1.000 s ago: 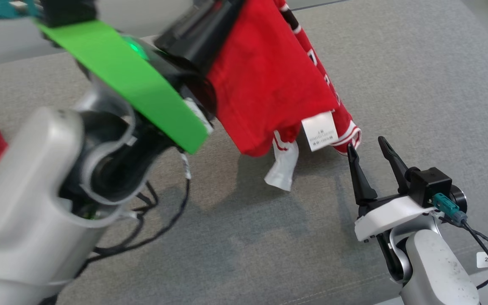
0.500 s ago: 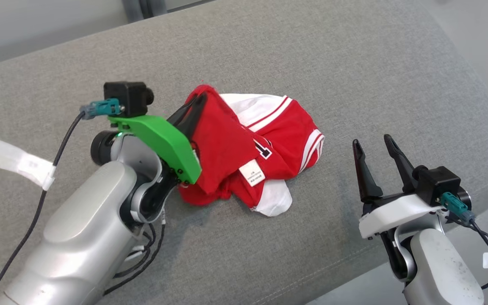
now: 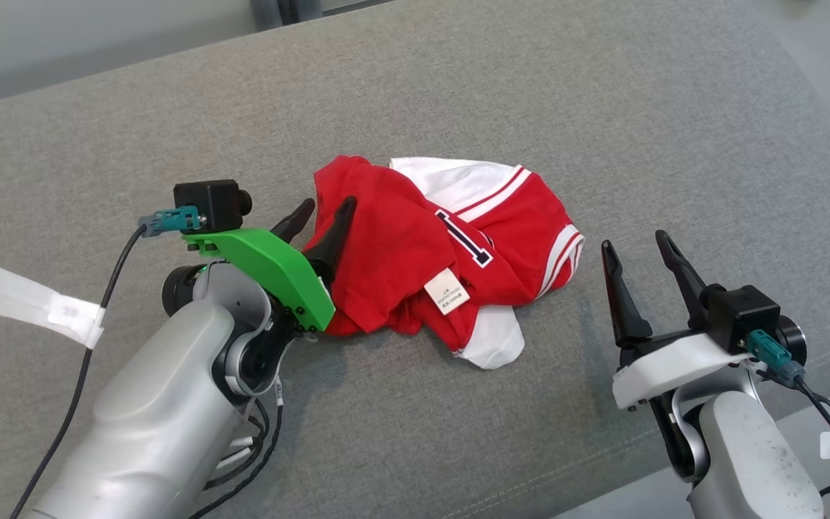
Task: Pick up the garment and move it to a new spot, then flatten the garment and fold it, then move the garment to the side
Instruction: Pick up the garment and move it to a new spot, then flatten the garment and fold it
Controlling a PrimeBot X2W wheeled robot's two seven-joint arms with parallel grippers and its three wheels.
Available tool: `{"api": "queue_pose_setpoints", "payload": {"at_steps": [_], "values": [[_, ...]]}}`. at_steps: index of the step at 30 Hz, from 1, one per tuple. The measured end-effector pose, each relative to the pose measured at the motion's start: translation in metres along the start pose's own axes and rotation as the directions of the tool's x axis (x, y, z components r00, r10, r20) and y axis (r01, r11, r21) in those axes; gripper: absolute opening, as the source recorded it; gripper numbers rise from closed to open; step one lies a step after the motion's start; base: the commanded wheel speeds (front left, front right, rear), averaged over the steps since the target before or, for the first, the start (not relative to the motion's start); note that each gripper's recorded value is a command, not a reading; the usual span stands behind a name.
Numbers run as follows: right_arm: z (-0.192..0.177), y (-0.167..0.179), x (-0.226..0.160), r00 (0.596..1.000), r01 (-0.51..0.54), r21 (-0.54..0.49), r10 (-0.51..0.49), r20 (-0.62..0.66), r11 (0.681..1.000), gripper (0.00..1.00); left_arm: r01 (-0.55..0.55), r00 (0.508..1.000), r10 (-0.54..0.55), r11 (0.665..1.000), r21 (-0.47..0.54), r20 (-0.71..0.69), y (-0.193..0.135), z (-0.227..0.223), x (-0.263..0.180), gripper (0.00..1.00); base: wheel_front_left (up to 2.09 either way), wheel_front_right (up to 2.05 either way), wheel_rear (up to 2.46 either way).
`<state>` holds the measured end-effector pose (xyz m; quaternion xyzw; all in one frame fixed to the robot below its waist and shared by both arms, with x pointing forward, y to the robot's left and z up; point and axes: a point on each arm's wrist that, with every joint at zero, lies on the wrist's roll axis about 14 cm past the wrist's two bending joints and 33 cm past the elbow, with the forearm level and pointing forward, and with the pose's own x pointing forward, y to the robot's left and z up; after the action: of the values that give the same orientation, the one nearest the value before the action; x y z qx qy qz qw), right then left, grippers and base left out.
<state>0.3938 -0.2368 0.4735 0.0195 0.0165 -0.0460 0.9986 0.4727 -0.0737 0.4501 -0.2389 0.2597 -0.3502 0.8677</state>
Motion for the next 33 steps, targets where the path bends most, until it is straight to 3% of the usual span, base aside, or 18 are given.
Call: {"api": "queue_pose_setpoints", "payload": {"at_steps": [4,7,12,20,33], "values": [[0.003,0.004,0.000,1.000,-0.013,-0.007,0.013,0.009,1.000,1.00,-0.029,0.998,0.024,0.996,0.089,0.062,0.007,0.015,-0.014,1.00,0.00,0.00,0.00],[0.002,0.007,-0.002,1.000,-0.019,-0.007,0.019,0.008,1.000,1.00,-0.107,0.989,0.083,0.975,0.194,0.125,0.024,0.032,-0.031,1.00,0.00,0.00,0.00],[0.004,0.012,-0.003,0.999,-0.034,-0.011,0.034,0.016,0.999,1.00,-0.169,0.976,0.121,0.947,0.274,0.182,0.030,0.038,-0.058,1.00,0.00,0.00,0.00],[0.004,0.023,0.000,0.998,-0.068,-0.020,0.068,0.015,0.997,1.00,0.011,0.998,-0.026,0.959,0.282,0.051,-0.032,-0.015,-0.064,1.00,0.00,0.00,0.00],[-0.003,-0.002,-0.007,1.000,0.005,-0.014,-0.005,-0.010,1.000,1.00,0.003,0.990,0.039,0.952,0.306,-0.132,-0.004,-0.079,-0.039,1.00,0.00,0.00,0.00]]}}
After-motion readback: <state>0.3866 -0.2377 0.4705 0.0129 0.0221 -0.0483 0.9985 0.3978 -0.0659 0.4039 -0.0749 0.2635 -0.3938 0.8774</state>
